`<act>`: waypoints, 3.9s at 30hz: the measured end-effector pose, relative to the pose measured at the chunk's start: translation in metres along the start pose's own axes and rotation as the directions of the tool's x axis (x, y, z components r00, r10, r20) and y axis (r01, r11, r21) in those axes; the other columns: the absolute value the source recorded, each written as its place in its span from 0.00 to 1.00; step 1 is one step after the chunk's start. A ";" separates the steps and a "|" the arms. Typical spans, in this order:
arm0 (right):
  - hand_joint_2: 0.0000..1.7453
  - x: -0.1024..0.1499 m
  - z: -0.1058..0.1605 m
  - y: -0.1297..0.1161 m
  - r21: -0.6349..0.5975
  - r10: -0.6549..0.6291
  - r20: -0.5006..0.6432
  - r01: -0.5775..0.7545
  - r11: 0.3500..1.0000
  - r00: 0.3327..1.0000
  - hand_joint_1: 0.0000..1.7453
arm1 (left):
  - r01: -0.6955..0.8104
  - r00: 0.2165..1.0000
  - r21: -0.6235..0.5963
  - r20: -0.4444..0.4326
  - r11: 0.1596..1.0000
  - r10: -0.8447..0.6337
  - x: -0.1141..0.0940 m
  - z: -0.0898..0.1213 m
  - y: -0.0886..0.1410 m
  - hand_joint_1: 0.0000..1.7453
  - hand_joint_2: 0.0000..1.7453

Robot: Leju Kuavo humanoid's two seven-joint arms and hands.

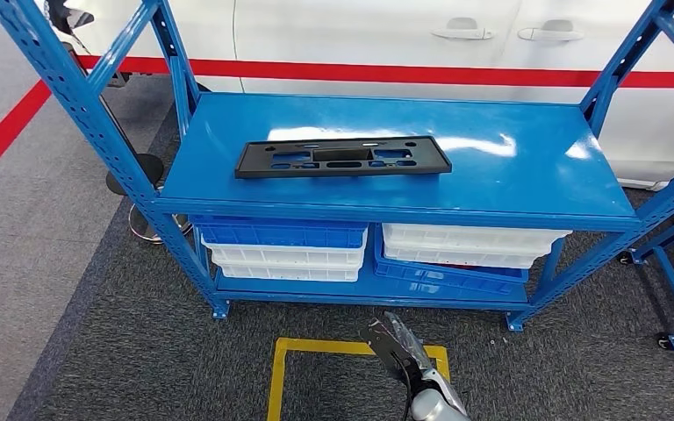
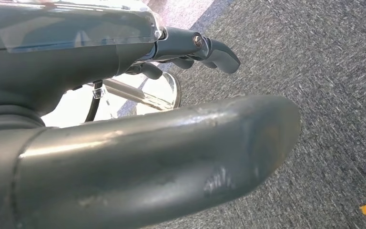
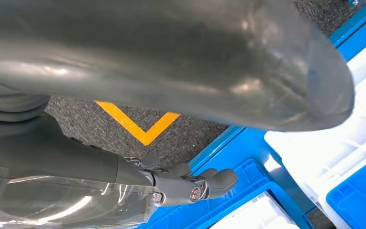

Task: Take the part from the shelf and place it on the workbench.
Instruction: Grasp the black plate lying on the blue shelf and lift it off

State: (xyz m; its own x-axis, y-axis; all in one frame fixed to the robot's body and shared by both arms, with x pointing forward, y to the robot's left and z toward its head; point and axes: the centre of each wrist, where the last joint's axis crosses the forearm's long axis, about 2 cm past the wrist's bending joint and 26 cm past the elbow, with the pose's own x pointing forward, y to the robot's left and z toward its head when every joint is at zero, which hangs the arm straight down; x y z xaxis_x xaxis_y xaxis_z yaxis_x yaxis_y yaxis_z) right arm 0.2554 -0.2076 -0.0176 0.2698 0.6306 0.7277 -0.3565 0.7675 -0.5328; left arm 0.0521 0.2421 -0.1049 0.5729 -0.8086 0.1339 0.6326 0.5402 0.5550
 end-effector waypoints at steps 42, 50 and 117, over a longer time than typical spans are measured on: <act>1.00 0.181 0.039 -0.139 -0.814 0.713 0.485 -0.036 0.579 0.507 0.00 | -0.089 0.988 -0.048 0.125 0.995 0.095 0.025 -0.004 0.007 0.00 1.00; 1.00 0.157 0.040 -0.120 -0.806 0.742 0.402 -0.177 0.565 0.536 0.00 | -0.069 0.989 -0.063 0.125 0.996 0.076 0.025 -0.004 0.007 0.00 0.00; 1.00 0.164 0.100 -0.081 -0.836 0.744 0.516 0.061 0.545 0.425 0.00 | -0.380 0.912 -0.109 0.123 0.919 0.392 0.013 -0.001 0.000 0.00 0.00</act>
State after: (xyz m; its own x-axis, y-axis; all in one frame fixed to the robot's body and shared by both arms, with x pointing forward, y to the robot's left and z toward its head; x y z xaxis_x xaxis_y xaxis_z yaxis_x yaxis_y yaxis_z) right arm 0.2388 -0.1778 0.1881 -0.6121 0.7790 0.1360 0.5700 0.5538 -0.6069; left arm 0.0607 0.2319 -0.1040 0.7059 -0.5543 0.4409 0.4201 0.8289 0.3694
